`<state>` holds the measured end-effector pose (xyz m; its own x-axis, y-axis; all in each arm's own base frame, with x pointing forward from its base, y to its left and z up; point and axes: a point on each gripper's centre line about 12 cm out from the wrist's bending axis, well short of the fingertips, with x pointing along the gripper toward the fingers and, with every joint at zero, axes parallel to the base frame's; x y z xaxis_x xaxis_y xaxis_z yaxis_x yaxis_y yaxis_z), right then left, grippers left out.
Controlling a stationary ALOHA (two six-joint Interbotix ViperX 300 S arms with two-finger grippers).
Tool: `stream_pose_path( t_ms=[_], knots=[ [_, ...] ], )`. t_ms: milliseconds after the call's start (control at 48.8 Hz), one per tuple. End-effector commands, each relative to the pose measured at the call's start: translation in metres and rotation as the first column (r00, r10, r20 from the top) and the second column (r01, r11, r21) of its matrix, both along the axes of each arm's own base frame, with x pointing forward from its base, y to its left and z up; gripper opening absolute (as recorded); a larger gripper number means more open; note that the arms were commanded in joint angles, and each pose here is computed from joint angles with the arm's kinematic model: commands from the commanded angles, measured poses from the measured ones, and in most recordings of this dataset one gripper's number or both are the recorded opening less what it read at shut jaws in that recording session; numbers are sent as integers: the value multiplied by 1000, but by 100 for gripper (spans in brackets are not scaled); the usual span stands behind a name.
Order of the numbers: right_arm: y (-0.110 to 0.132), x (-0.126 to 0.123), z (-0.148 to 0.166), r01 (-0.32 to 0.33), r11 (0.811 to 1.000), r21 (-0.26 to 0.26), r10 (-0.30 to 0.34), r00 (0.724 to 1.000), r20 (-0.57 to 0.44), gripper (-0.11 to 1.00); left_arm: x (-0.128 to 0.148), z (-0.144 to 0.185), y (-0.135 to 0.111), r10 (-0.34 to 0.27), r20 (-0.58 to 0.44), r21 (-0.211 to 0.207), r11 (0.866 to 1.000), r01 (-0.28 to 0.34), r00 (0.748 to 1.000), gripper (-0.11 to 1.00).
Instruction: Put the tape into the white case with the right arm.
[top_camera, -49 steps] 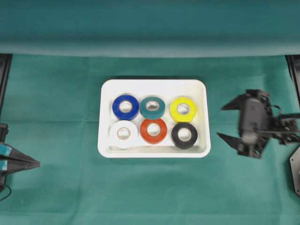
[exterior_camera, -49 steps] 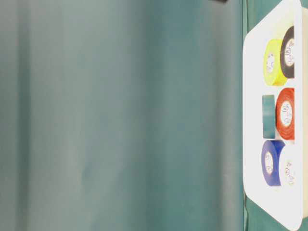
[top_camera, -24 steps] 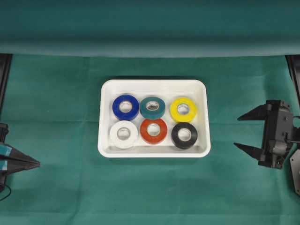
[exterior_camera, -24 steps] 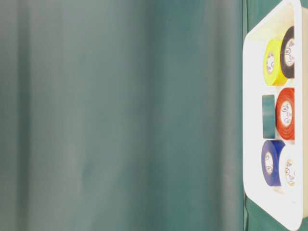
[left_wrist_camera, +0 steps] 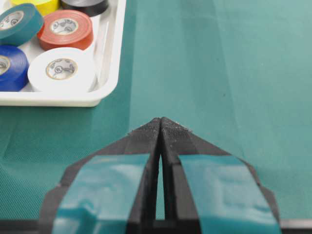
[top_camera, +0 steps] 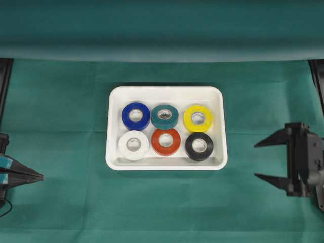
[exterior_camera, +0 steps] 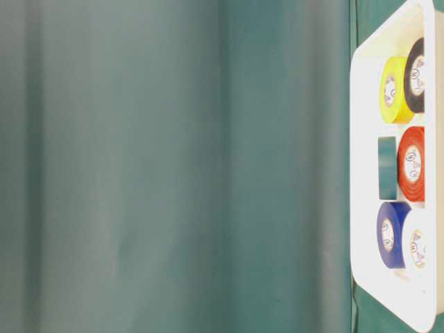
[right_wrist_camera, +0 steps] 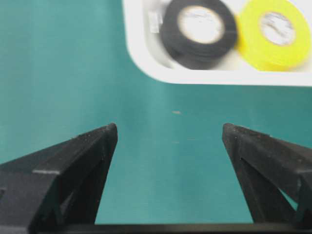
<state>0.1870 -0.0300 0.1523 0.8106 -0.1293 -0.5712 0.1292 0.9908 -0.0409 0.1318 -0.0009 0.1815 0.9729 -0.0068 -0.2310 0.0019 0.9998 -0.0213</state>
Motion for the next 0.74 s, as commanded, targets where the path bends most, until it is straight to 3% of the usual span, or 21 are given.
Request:
stream_pose_path(
  t_ms=[0, 185, 390, 718],
  knots=[
    [8, 0, 5, -32, 999, 12, 31, 999, 36, 66, 2, 5, 0, 3, 12, 0, 1000, -3, 1000, 0],
    [16, -14, 8, -49, 998, 33, 45, 994, 100, 66, 2, 5, 0, 3, 12, 0, 1000, -3, 1000, 0],
    [16, -23, 12, -43, 999, 23, 39, 988, 151, 65, 2, 5, 0, 3, 12, 0, 1000, -3, 1000, 0],
    [19, -23, 10, -63, 998, 24, 59, 989, 139, 66, 2, 5, 0, 3, 12, 0, 1000, -3, 1000, 0]
  ],
)
